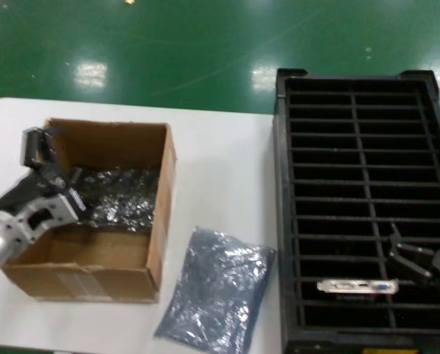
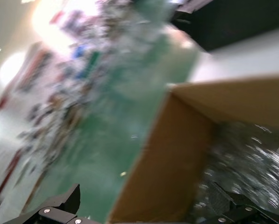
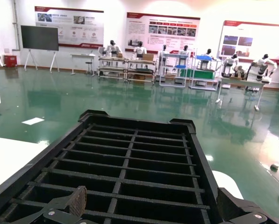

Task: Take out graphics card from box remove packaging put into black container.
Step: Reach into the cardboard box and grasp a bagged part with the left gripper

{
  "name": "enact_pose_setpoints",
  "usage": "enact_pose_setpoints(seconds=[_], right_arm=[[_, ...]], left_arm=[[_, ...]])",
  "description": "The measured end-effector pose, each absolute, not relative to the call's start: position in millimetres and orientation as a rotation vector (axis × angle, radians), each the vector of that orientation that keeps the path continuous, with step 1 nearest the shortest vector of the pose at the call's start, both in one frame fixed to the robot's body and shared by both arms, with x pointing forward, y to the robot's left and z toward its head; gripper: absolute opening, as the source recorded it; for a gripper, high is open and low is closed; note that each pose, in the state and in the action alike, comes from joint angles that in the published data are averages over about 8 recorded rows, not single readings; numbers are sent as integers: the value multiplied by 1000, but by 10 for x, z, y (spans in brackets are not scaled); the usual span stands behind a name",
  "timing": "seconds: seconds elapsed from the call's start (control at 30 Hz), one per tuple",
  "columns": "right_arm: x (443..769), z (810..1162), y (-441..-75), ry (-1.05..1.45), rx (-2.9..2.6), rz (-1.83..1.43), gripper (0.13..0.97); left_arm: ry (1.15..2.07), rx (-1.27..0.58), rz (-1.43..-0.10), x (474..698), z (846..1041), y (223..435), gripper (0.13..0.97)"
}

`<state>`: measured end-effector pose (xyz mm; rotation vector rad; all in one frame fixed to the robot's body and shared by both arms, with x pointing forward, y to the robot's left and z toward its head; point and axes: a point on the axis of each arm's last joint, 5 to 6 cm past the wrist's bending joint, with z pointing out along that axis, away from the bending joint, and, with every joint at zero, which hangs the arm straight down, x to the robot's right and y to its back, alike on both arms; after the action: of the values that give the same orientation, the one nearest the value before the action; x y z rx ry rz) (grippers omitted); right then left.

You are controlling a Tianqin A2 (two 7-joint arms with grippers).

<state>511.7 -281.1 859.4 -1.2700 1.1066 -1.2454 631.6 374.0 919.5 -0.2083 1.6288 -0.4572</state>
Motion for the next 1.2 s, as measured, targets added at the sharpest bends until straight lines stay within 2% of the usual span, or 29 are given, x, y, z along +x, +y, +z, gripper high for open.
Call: enact_pose_setpoints(seconds=[0.17,0.33,0.6,1.0,1.2], right_arm=[[5117,8594,-2811,1107,-1270,-1245,966],[5117,8594,-2811,1107,-1270,-1245,966],[5117,8594,-2811,1107,-1270,-1245,966],[5117,8594,-2811,1107,-1270,-1245,966],[5117,8594,-2811,1107,-1270,-1245,966]], left_arm=[[1797,-2,-331,6565,9204,3885,966],[1892,120,-240,6731,9244,3973,966],[1943,203,-193,6871,9262,3898,966],[2012,308,-167,6920,9174,3669,949],[2029,324,-149,6914,9177,3641,889]])
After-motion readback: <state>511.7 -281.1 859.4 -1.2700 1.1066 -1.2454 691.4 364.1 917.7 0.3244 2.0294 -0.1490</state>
